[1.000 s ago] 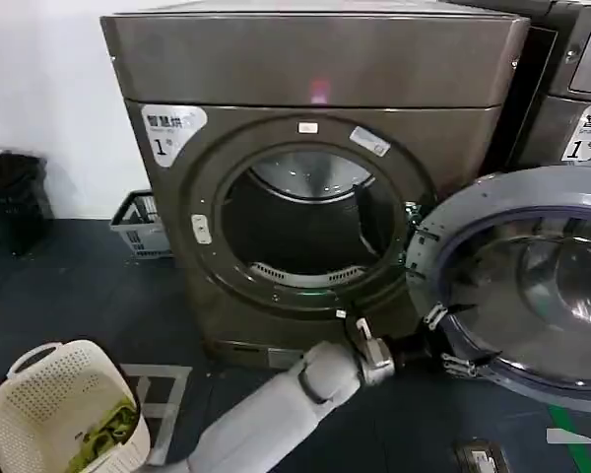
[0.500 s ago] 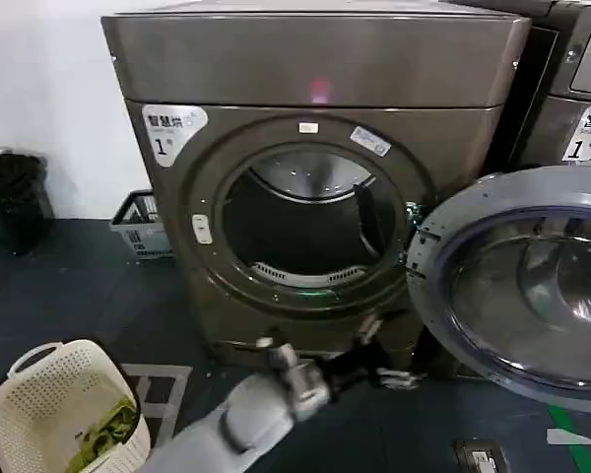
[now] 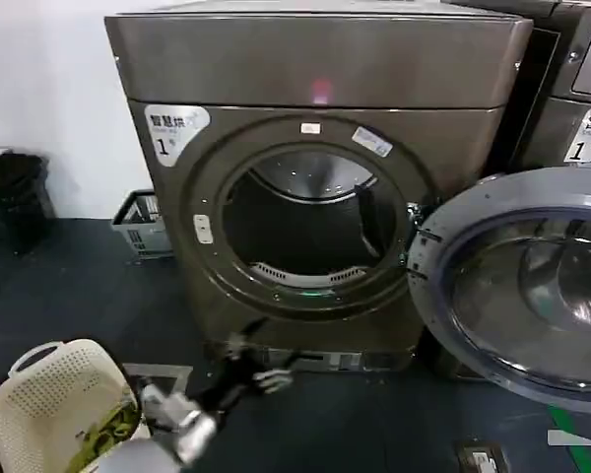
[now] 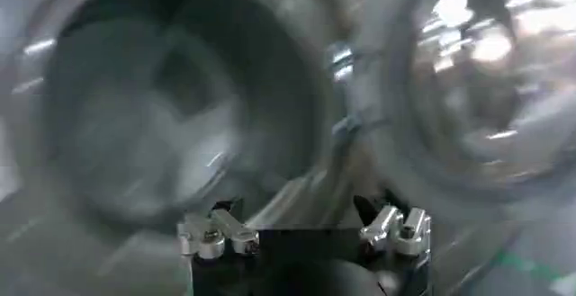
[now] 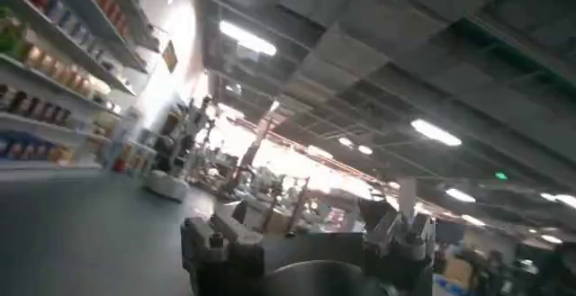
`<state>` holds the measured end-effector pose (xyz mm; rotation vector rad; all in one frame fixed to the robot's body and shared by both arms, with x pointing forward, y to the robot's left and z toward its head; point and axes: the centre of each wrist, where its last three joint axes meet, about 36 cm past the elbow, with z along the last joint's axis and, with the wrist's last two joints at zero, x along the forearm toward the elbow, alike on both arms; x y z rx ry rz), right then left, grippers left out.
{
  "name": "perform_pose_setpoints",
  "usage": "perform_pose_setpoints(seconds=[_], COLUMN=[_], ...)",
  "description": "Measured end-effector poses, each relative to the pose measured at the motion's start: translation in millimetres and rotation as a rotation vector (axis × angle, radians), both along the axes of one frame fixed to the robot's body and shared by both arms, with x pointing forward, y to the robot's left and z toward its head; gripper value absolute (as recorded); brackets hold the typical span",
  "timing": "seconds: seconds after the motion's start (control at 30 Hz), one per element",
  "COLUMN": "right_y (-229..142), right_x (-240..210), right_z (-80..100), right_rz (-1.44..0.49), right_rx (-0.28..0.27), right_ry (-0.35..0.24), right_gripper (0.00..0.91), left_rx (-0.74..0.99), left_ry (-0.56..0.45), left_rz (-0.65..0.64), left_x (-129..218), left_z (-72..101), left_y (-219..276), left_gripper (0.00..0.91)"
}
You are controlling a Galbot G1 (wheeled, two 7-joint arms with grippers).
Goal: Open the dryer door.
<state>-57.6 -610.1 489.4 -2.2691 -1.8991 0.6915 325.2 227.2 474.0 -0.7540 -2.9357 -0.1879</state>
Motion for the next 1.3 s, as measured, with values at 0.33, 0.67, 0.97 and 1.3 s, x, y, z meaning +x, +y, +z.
perform_pose_setpoints(seconds=[0.33,0.67,0.97,1.3], right_y=[-7,-7,-6,-3], right_x=[21,37,41,37], right_z=[-4.0,-7.3,-10.1,-16.2], right_rz=[0.070,0.127,0.149,0.154], right_rx=[0.002,0.007,0.009,0.008], right_ry=[-0.014,-0.019,-0.013,-0.006], right_gripper=[0.907,0.907,0.907,0.907], left_rx=[-0.038,-0.079,-0.156,-0.289], left_ry=[0.259,0.462,0.573,0.809], left_rz=[0.414,0.683,0.871,0.960], left_x=[-25,-14,1,18], left_z=[34.4,54.1,61.9,53.5], left_y=[52,104,147,193], left_gripper=[0.907,0.907,0.907,0.907])
